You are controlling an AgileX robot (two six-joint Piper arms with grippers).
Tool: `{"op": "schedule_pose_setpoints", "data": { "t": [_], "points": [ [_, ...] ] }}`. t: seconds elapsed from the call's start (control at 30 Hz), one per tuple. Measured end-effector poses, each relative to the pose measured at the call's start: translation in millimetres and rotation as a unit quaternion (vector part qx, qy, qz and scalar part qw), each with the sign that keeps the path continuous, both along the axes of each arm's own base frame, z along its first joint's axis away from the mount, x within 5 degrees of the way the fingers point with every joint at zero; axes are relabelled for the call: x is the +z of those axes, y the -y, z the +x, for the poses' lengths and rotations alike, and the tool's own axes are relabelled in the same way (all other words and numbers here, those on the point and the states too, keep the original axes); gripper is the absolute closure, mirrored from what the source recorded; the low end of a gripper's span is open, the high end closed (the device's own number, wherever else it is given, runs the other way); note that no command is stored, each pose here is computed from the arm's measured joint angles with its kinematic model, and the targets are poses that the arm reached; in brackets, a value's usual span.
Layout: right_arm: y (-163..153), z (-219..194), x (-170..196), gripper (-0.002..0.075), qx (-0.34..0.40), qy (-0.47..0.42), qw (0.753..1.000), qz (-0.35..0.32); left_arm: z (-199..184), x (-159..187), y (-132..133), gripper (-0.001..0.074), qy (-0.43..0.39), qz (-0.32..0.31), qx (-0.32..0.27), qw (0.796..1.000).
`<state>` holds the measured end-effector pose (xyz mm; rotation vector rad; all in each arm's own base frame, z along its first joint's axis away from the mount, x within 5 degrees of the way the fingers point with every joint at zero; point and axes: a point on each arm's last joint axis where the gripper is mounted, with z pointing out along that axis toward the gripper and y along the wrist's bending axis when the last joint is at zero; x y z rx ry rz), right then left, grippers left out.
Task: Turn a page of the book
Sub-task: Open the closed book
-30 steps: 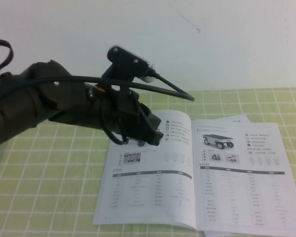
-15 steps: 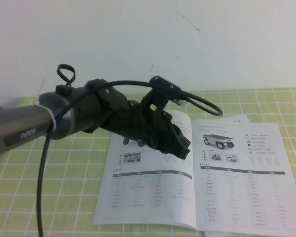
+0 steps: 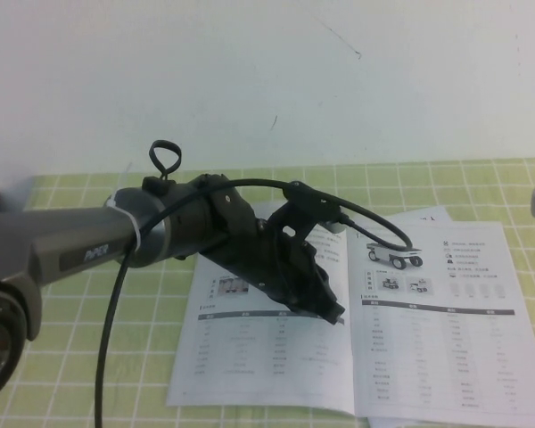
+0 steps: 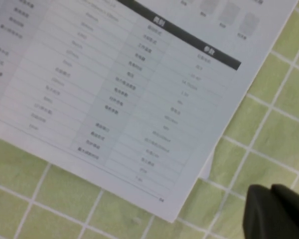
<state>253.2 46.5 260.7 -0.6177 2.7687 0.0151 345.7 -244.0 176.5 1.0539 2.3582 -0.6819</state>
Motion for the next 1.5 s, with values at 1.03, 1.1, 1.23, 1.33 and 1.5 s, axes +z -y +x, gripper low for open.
{"op": "schedule_pose_setpoints", "data": {
  "t": [1.03,1.1,1.23,1.33,1.5],
  "points": [
    [-7,28,-116,0.0325,-0.191,-0.037,0.979,0.06,2,-26,-1,0.0737,-0.059,0.027,0.029,0.997],
    [-7,29,-118,0.0325,-0.195,-0.036,0.978,0.063,1,-26,-1,0.0737,-0.059,0.027,0.029,0.997],
    [-8,31,-119,0.0325,-0.2,-0.028,0.977,0.071,1,-26,-1,0.0737,-0.06,0.027,0.029,0.997],
    [-8,31,-123,0.0325,-0.202,-0.034,0.976,0.07,1,-26,-1,0.0737,-0.06,0.026,0.029,0.997],
    [-8,31,-126,0.0325,-0.203,-0.039,0.976,0.069,1,-26,-1,0.0737,-0.06,0.026,0.029,0.997]
  ]
}}
